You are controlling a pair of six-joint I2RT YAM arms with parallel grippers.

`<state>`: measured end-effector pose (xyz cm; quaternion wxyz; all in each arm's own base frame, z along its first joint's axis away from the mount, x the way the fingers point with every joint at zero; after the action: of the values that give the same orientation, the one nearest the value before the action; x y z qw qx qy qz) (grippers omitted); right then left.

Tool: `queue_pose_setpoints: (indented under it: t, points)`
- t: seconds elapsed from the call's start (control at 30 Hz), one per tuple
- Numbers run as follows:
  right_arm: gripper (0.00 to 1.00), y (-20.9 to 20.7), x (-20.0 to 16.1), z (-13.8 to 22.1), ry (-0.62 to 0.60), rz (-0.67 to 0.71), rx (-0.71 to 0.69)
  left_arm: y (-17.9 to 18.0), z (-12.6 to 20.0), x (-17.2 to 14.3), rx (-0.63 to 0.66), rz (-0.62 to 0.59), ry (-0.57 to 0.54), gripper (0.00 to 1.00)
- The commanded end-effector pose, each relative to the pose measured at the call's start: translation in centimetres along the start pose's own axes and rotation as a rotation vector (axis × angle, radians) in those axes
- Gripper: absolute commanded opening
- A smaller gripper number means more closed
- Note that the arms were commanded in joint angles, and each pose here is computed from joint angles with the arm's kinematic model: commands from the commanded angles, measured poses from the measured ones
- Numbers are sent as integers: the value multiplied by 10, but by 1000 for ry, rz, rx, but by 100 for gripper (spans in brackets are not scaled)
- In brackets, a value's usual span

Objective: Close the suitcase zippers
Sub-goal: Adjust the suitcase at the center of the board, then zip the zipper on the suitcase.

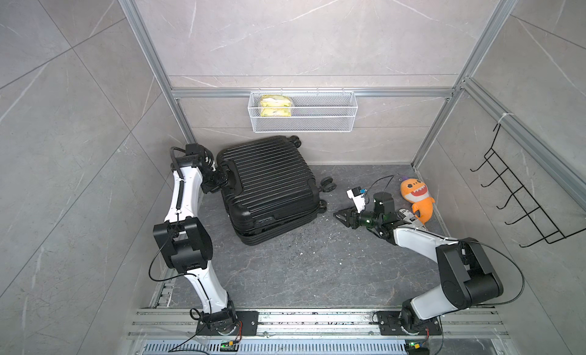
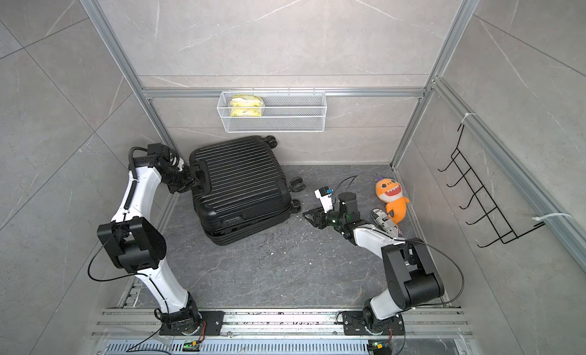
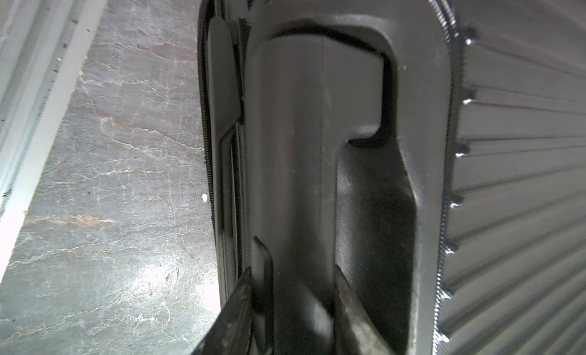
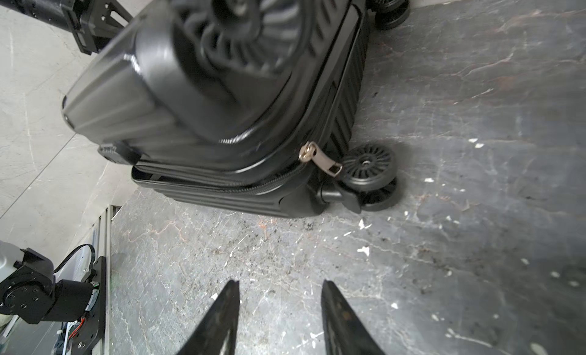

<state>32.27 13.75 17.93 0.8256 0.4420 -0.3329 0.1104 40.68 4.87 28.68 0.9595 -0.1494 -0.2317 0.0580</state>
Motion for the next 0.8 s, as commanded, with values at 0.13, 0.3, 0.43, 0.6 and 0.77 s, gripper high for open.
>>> queue_pose_setpoints:
  t: [0.13,0.3,0.43,0.6,0.77]
  points:
    - [44,-25,9,20,21,-57,-30,-41,52,-8,-274,-305,-140,0]
    - [43,-35,12,22,20,-74,-39,-48,59,-16,-332,-425,-121,0]
    - [43,-35,16,17,36,-71,-4,-48,61,-18,-348,-490,-86,0]
    - [43,-27,15,15,29,-24,53,-32,50,-8,-293,-455,-116,0]
    - [43,-8,5,-1,57,44,120,-14,47,10,-209,-364,-184,0]
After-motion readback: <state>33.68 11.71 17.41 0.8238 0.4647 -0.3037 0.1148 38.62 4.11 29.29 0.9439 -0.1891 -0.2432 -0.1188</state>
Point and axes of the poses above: each gripper's point midway between its finger pads, its own z axis back along the fingers, its own y axis along the line the jaws close on, x = y × z, the point moved 9 cm from there along z, back along the fingers, and after that the axes turned 14 degrees about -z, right-handed, at the moved point
